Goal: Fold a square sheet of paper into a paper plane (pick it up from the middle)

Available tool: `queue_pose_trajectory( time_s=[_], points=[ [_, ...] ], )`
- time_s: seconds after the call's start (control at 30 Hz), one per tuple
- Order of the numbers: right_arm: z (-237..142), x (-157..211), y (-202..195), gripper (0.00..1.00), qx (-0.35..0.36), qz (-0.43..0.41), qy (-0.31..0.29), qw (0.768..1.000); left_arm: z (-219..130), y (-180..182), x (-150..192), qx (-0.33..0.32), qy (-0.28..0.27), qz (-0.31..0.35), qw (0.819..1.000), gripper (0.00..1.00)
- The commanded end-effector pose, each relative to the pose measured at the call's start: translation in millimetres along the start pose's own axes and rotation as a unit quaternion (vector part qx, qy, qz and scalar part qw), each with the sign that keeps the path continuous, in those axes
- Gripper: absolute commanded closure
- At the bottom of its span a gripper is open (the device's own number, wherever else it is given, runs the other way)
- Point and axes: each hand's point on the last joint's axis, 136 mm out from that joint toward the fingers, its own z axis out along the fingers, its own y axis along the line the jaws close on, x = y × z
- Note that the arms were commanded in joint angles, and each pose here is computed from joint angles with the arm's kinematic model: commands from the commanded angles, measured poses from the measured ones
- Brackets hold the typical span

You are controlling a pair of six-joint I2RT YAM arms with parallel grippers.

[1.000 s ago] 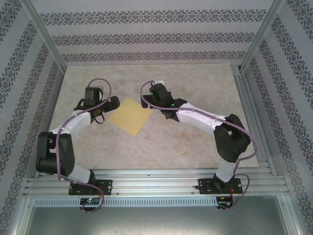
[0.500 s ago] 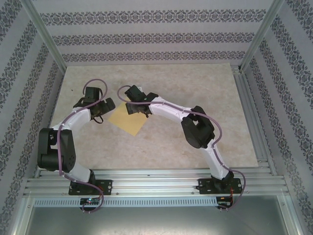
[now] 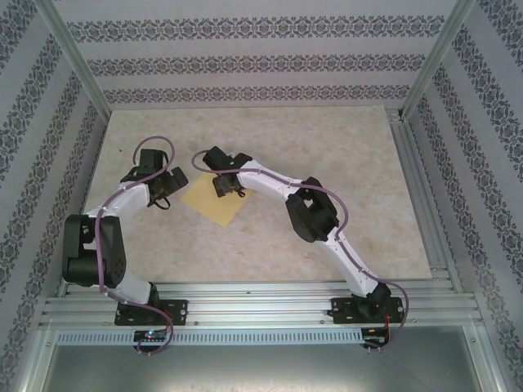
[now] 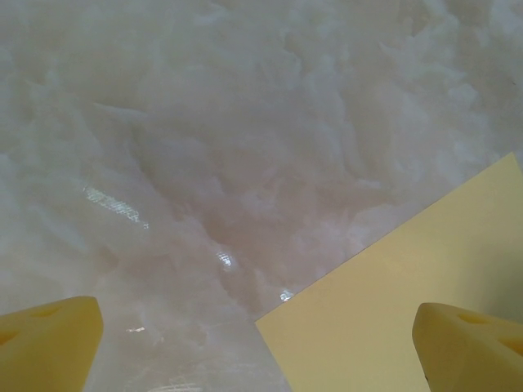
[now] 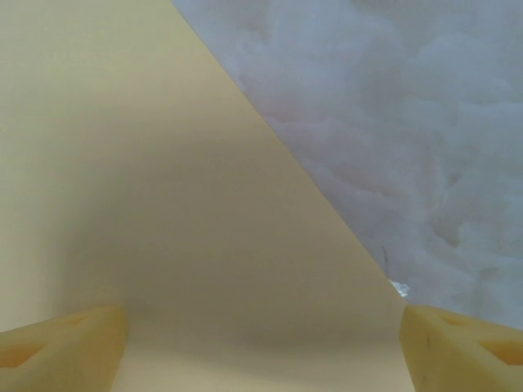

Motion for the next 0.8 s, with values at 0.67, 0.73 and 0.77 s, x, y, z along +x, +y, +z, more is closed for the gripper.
queue_pose_trajectory(
  time_s=[0.67,0.73,0.77],
  points=[
    [-65,133,-132,0.13,0.072,0.153,0.070,0.983,-2,5,11,0.007,0.018,0.000,1.000,0.01],
    [-81,111,-128,0.13,0.054,0.160,0.045,0.985,-2,3,12,0.011,0.021,0.001,1.000,0.02],
    [-89,101,-124,0.12,0.039,0.164,0.033,0.985,-2,2,13,0.013,0.023,0.001,1.000,0.01]
  ],
)
